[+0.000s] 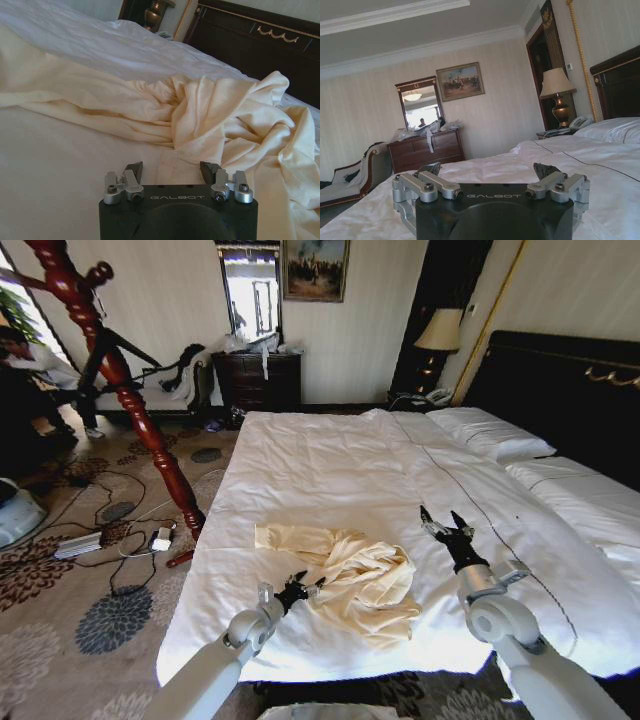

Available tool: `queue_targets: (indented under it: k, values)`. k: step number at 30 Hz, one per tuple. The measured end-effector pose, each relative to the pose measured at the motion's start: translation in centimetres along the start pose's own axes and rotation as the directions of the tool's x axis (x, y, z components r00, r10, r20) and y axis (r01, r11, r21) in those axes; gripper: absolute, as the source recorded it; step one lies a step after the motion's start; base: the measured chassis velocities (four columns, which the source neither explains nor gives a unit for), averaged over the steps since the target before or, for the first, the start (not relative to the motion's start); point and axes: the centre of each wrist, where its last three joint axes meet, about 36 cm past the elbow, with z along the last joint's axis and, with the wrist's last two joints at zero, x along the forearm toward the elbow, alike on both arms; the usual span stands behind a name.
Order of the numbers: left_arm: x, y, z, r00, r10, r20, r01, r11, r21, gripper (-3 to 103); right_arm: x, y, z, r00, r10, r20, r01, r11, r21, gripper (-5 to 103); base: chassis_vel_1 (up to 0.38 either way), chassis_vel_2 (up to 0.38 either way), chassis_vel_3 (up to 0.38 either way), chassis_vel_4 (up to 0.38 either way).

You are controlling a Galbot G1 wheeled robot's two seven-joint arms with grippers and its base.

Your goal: Pick up the clothes from the bed and hang them on the clothes hanger.

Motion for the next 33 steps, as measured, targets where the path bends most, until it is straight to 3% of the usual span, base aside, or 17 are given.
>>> queue_targets:
  k: [7,10,12,13,14,16,21,24,25,27,28,30,32,33]
  values:
    - [-0.7,-1.2,0.8,1.000,0.025,0.000,-0.025,0.999,0.034,44,-0.1,-0.1,0.3,1.000,0.015,-0.005,-0.015,1.000,0.001,100,0.000,0.000,0.000,0.000]
    - [-0.8,-1.4,1.0,1.000,0.025,0.001,-0.025,0.999,0.046,28,-0.2,-0.2,0.3,1.000,0.025,-0.007,-0.025,1.000,0.003,100,0.000,0.000,0.000,0.000]
    - [-0.7,-1.4,1.0,1.000,0.024,0.001,-0.024,0.999,0.048,28,-0.2,-0.2,0.4,1.000,0.029,-0.007,-0.029,1.000,0.003,100,0.000,0.000,0.000,0.000]
    - [-0.7,-1.4,1.0,1.000,0.023,0.001,-0.023,0.999,0.049,18,-0.2,-0.3,0.4,0.999,0.037,-0.008,-0.037,0.999,0.004,100,0.000,0.000,0.000,0.000]
    - [-0.6,-1.4,1.0,1.000,0.022,0.002,-0.022,0.999,0.050,18,-0.2,-0.3,0.4,0.999,0.040,-0.009,-0.040,0.999,0.004,100,0.000,0.000,0.000,0.000]
    - [-0.3,-1.4,0.6,1.000,0.017,0.015,-0.018,0.999,0.046,7,-0.2,-0.4,0.4,0.999,0.051,-0.010,-0.051,0.999,0.005,100,0.000,0.000,0.000,0.000]
    - [0.7,-1.4,-0.9,0.999,0.005,0.052,-0.007,1.000,0.029,2,-0.3,-0.6,0.6,0.998,0.062,-0.011,-0.062,0.998,0.013,100,0.000,0.000,0.000,0.000]
    - [3.4,-1.0,-5.6,0.987,-0.042,0.153,0.043,0.999,-0.004,2,-0.6,-0.8,1.2,0.996,0.094,-0.010,-0.094,0.995,0.015,100,0.000,0.000,0.000,0.000]
    - [3.4,-1.0,-5.6,0.987,-0.042,0.153,0.043,0.999,-0.004,2,-0.6,-0.8,1.2,0.996,0.094,-0.010,-0.094,0.995,0.015,100,0.000,0.000,0.000,0.000]
    - [6.2,0.0,-9.9,0.965,-0.106,0.241,0.106,0.994,0.013,2,-0.7,-0.6,1.5,0.994,0.108,-0.013,-0.108,0.994,-0.008,100,0.000,0.000,0.000,0.000]
    - [6.2,0.0,-9.9,0.965,-0.106,0.241,0.106,0.994,0.013,2,-0.7,-0.6,1.5,0.994,0.108,-0.013,-0.108,0.994,-0.008,100,0.000,0.000,0.000,0.000]
    - [8.5,1.1,-12.3,0.940,-0.166,0.297,0.165,0.986,0.029,2,-0.7,-0.3,1.7,0.994,0.106,-0.014,-0.106,0.994,-0.016,100,0.000,0.000,0.000,0.000]
    - [12.6,2.8,-14.7,0.896,-0.259,0.362,0.258,0.965,0.051,2,-0.8,0.3,1.9,0.996,0.092,-0.015,-0.093,0.995,-0.026,100,0.000,0.000,0.000,0.000]
    - [12.6,2.8,-14.7,0.896,-0.259,0.362,0.258,0.965,0.051,2,-0.8,0.3,1.9,0.996,0.092,-0.015,-0.093,0.995,-0.026,100,0.000,0.000,0.000,0.000]
